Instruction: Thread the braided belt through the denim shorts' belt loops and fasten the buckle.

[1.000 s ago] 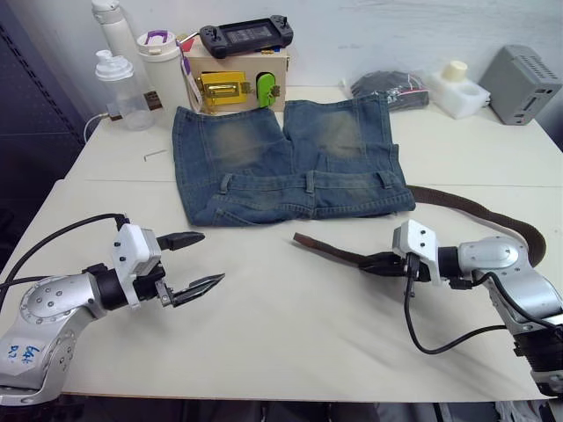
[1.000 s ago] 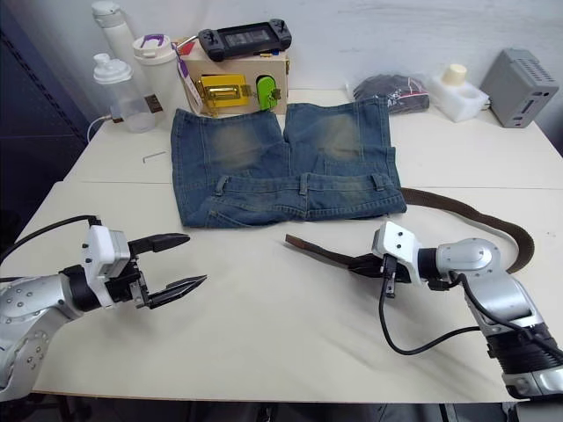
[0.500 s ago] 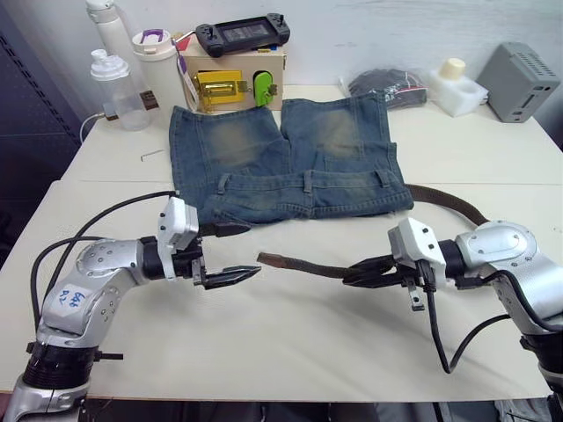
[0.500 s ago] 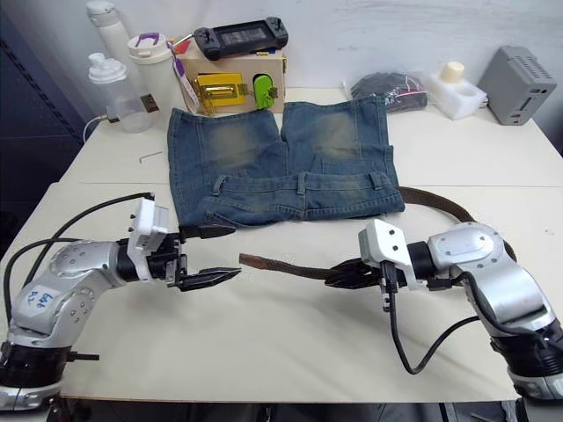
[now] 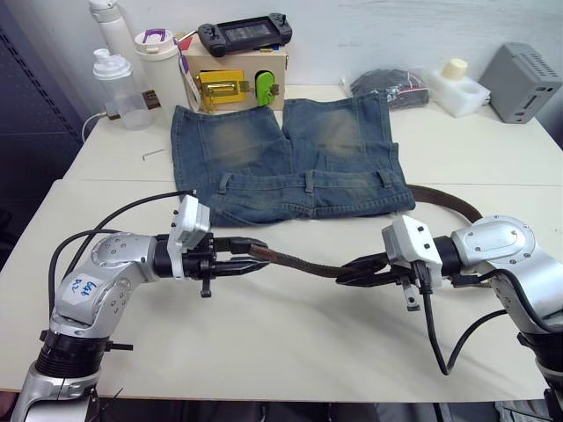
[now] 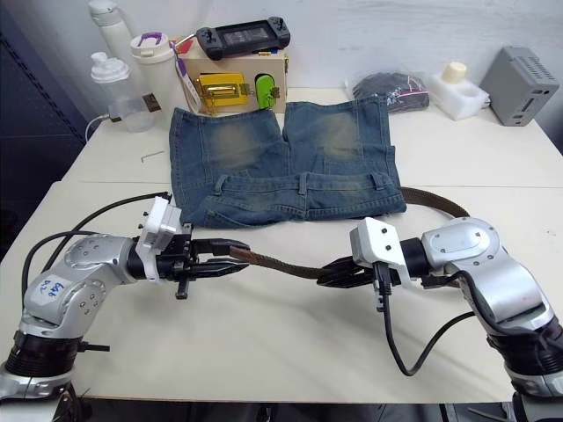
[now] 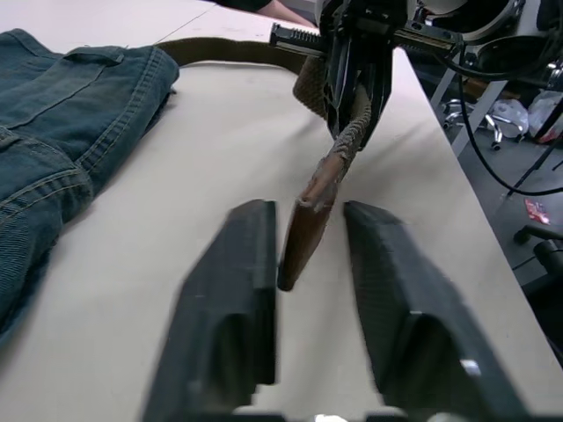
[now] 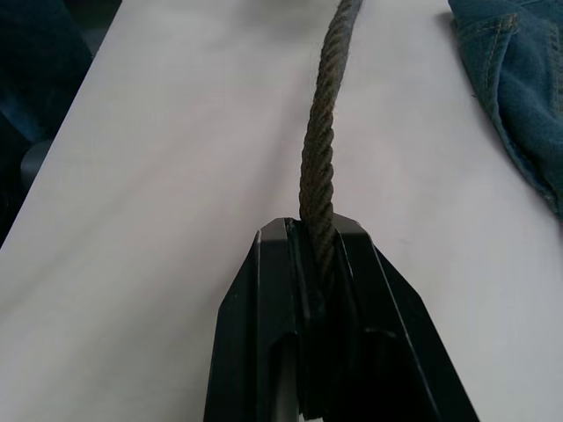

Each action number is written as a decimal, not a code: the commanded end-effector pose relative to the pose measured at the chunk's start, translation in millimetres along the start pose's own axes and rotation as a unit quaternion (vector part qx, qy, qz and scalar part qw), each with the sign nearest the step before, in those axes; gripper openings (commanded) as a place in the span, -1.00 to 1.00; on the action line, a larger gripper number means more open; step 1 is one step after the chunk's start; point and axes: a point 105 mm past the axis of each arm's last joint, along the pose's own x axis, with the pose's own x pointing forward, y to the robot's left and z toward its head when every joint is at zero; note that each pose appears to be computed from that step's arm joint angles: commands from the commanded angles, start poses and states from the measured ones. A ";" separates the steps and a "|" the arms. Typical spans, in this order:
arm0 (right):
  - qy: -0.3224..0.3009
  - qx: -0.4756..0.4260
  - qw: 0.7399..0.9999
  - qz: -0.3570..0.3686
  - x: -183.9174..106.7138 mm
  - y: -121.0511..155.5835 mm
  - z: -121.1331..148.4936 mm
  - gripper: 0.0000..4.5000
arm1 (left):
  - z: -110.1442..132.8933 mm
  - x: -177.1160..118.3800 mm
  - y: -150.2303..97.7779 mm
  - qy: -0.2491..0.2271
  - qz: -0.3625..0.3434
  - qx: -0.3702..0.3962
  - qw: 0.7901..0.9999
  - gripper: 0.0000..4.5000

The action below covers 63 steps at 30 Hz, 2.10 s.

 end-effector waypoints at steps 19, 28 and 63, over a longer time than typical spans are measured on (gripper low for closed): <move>-0.298 0.227 0.926 -0.046 -39.6 -0.6 64.2 0.99 | 21.0 28.1 -0.4 -0.194 0.091 -0.184 0.959 -1.00; -0.317 0.381 0.868 -0.003 9.0 22.3 45.7 0.99 | 43.6 33.4 -18.7 -0.225 0.063 -0.210 0.950 -1.00; -0.560 0.460 0.681 -0.106 -18.4 -26.0 49.7 -1.00 | 34.5 40.2 -18.9 -0.172 0.066 -0.195 0.963 -0.09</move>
